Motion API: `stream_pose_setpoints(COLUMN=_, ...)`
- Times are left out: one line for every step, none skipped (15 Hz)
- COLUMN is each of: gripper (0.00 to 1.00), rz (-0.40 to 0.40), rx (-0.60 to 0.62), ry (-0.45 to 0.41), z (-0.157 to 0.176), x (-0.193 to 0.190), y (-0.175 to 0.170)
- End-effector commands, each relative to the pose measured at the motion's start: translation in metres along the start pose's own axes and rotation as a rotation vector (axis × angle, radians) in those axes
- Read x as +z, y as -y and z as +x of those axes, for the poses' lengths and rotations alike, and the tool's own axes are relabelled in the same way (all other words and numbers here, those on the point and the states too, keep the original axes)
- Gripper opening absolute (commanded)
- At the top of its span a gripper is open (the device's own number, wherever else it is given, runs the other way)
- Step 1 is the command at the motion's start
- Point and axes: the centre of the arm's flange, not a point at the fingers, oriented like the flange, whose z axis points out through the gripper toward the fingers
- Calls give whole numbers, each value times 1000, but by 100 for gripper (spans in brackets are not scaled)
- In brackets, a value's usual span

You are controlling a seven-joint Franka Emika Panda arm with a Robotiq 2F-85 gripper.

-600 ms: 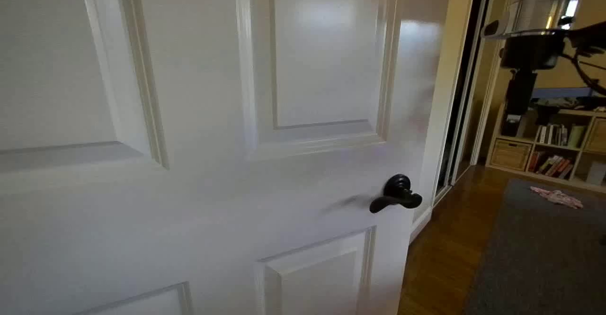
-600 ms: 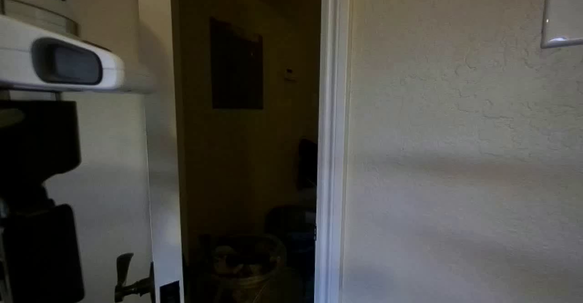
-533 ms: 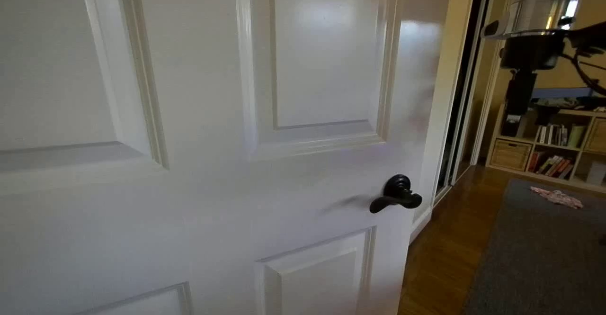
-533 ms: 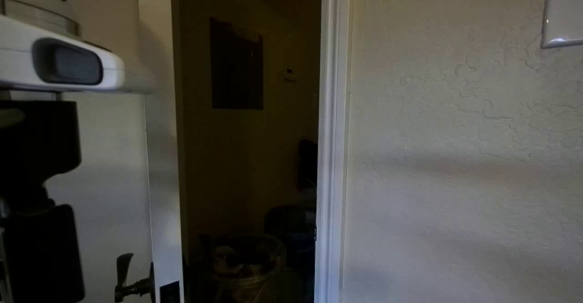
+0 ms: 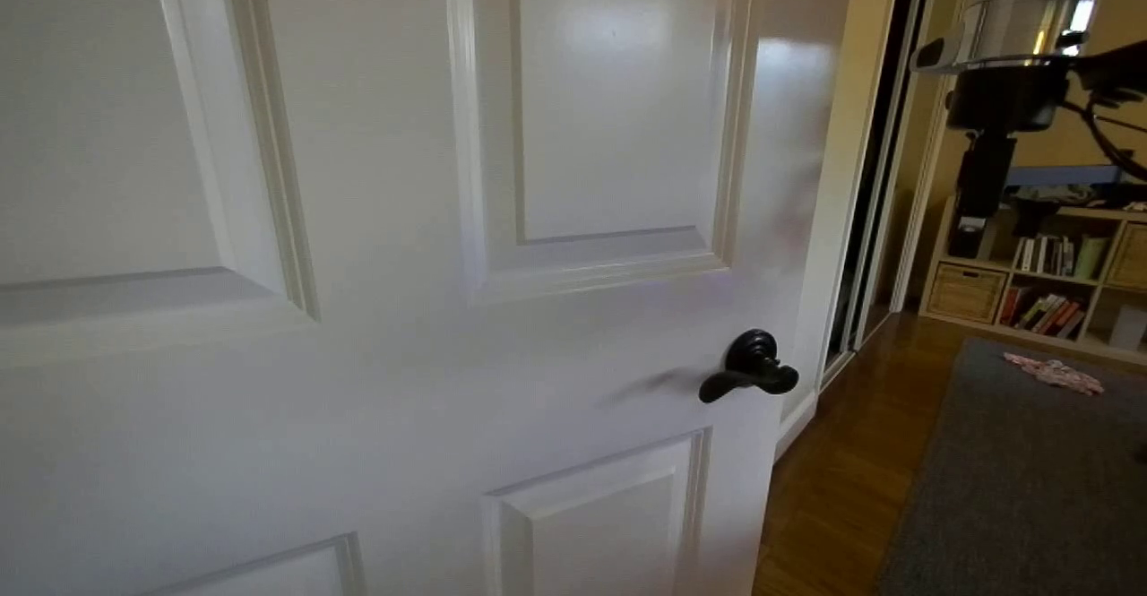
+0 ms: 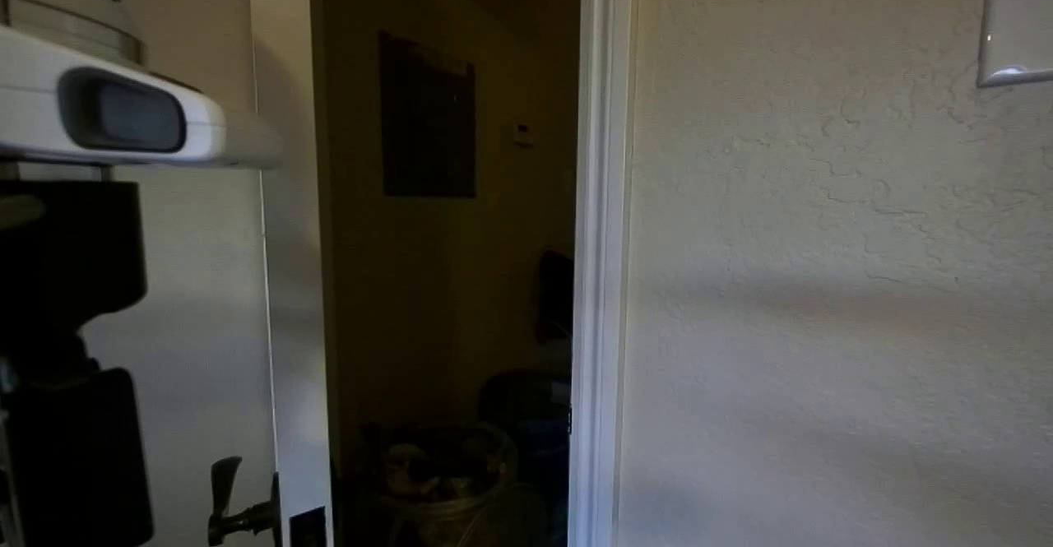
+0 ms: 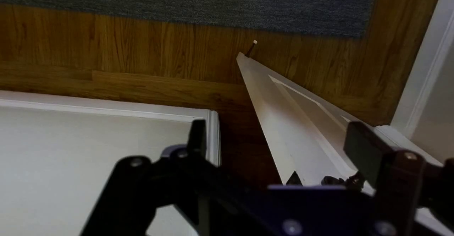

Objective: Close the door

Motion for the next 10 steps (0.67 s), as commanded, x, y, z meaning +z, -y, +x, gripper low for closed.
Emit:
stream_pose_setpoints(gripper=100, rz=0, rx=0, ry=0, z=0, x=0, y=0)
stream_pose_setpoints(gripper=100, rz=0, rx=0, ry=0, z=0, x=0, y=0)
stream_pose_setpoints(gripper=100, rz=0, rx=0, ry=0, z=0, x=0, y=0)
stream_pose_setpoints(gripper=100, rz=-3, rx=-7, ry=-4, z=-1, x=-1, y=2)
stream_pose_setpoints(gripper=100, rz=-14, rx=-6, ry=-8, z=-1, x=-3, y=6)
stream_pose_setpoints(gripper=100, rz=-20, rx=-12, ry=-15, z=-2, x=-5, y=11)
stream_pose_setpoints(gripper=100, rz=-33, rx=-20, ry=-21, z=-3, x=-7, y=20)
stream_pose_setpoints(gripper=100, rz=-35, rx=-30, ry=-22, z=-3, x=-10, y=29)
stream_pose_setpoints(gripper=100, rz=-33, rx=-41, ry=-24, z=-2, x=-12, y=36)
stream_pose_setpoints(gripper=100, rz=-25, rx=-49, ry=-21, z=-1, x=-14, y=42)
